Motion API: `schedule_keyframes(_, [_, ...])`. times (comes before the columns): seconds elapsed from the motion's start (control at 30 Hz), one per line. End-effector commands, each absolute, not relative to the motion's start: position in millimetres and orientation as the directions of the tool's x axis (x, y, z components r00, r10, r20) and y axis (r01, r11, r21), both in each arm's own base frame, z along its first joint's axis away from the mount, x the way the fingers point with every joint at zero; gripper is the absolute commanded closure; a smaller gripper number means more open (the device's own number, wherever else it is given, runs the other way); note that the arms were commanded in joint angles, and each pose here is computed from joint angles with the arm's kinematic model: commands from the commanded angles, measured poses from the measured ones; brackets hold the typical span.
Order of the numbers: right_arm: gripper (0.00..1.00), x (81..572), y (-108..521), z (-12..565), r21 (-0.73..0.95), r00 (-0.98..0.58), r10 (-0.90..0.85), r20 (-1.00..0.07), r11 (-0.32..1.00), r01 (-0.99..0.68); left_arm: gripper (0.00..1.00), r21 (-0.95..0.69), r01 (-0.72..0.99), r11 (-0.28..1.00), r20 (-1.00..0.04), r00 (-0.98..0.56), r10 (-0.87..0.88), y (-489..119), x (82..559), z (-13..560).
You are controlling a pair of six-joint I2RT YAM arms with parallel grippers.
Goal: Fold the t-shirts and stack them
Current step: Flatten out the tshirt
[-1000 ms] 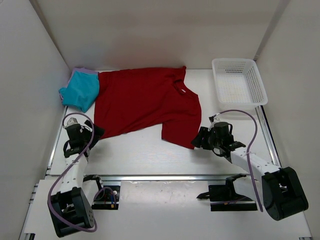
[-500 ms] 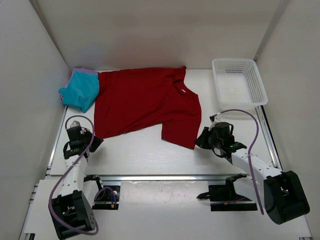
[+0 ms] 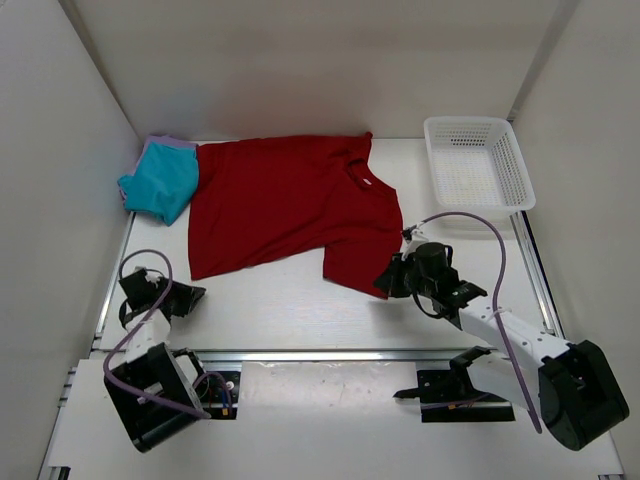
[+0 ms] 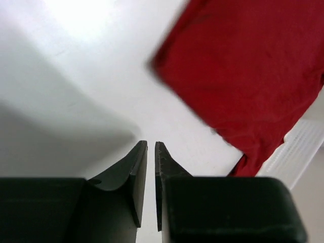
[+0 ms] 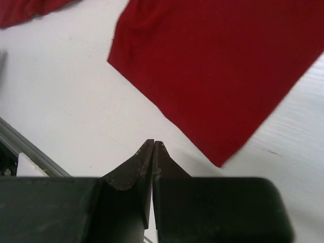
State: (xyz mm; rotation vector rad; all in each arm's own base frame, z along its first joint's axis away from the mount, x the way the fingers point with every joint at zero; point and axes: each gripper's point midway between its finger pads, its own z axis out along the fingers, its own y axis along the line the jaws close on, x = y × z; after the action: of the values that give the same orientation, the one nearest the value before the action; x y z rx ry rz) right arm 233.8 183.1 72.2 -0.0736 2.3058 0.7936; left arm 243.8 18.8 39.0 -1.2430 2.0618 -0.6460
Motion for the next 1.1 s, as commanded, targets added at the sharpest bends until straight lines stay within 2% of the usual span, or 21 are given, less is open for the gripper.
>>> schedule_keyframes(0.0, [1.00, 247.6, 191.5, 102.7, 0.513, -0.675, 0.176, -0.716, 0.789, -0.338, 0.76, -0.721, -0.608, 0.333, -0.187, -0.292, -0.938, 24.4, 242.4, 36.4])
schedule_keyframes(0.03, [0.99, 249.0, 189.2, 102.4, 0.532, -0.682, 0.198, -0.704, 0.784, -0.321, 0.75, -0.703, -0.631, 0.329, -0.191, -0.278, -0.941, 27.8, 240.0, 35.9])
schedule_keyframes(0.1, [0.99, 249.9, 189.8, 102.9, 0.551, -0.699, 0.204, -0.686, 0.773, -0.315, 0.74, -0.638, -0.666, 0.387, -0.315, -0.232, -0.920, 44.8, 244.6, 44.8])
schedule_keyframes(0.13, [0.98, 247.7, 191.7, 99.0, 0.553, -0.713, 0.187, -0.675, 0.768, -0.323, 0.75, -0.623, -0.681, 0.386, -0.325, -0.224, -0.919, 45.9, 244.8, 44.5])
schedule_keyframes(0.23, [0.89, 246.8, 196.9, 102.9, 0.575, -0.714, 0.192, -0.673, 0.743, -0.343, 0.69, -0.638, -0.701, 0.318, -0.273, -0.181, -0.945, 45.1, 247.9, 34.5])
schedule_keyframes(0.3, [0.78, 245.5, 199.6, 102.0, 0.565, -0.713, 0.179, -0.678, 0.748, -0.350, 0.61, -0.635, -0.726, 0.263, -0.252, -0.127, -0.959, 50.5, 246.0, 23.9])
schedule_keyframes(0.37, [0.74, 246.5, 198.7, 104.1, 0.554, -0.702, 0.177, -0.690, 0.753, -0.355, 0.60, -0.624, -0.742, 0.243, -0.250, -0.105, -0.962, 50.6, 248.8, 20.2])
schedule_keyframes(0.43, [0.73, 244.8, 197.1, 104.9, 0.555, -0.695, 0.181, -0.696, 0.750, -0.360, 0.60, -0.593, -0.760, 0.267, -0.284, -0.113, -0.952, 48.7, 254.0, 20.0])
schedule_keyframes(0.6, [0.75, 243.6, 194.2, 110.2, 0.553, -0.679, 0.193, -0.708, 0.750, -0.363, 0.55, -0.594, -0.763, 0.254, -0.285, -0.096, -0.954, 41.6, 268.2, 18.7])
schedule_keyframes(0.7, [0.75, 242.7, 195.1, 112.1, 0.554, -0.674, 0.195, -0.712, 0.746, -0.369, 0.56, -0.580, -0.787, 0.209, -0.262, -0.062, -0.963, 44.0, 266.8, 8.6])
schedule_keyframes(0.8, [0.71, 240.7, 195.2, 110.6, 0.556, -0.682, 0.189, -0.706, 0.744, -0.370, 0.56, -0.588, -0.791, 0.167, -0.265, -0.007, -0.964, 50.8, 262.6, 6.1])
schedule_keyframes(0.87, [0.71, 240.2, 195.7, 112.2, 0.562, -0.685, 0.192, -0.703, 0.740, -0.370, 0.49, -0.601, -0.782, 0.167, -0.276, 0.007, -0.961, 53.0, 262.4, 7.9])
schedule_keyframes(1.0, [0.71, 240.6, 195.1, 116.1, 0.562, -0.673, 0.198, -0.713, 0.735, -0.379, 0.51, -0.597, -0.787, 0.152, -0.271, 0.019, -0.962, 56.0, 262.5, 3.0])
schedule_keyframes(1.07, [0.71, 240.0, 194.4, 115.1, 0.568, -0.677, 0.204, -0.707, 0.735, -0.371, 0.56, -0.620, -0.767, 0.164, -0.282, 0.022, -0.959, 57.5, 271.4, 7.2])
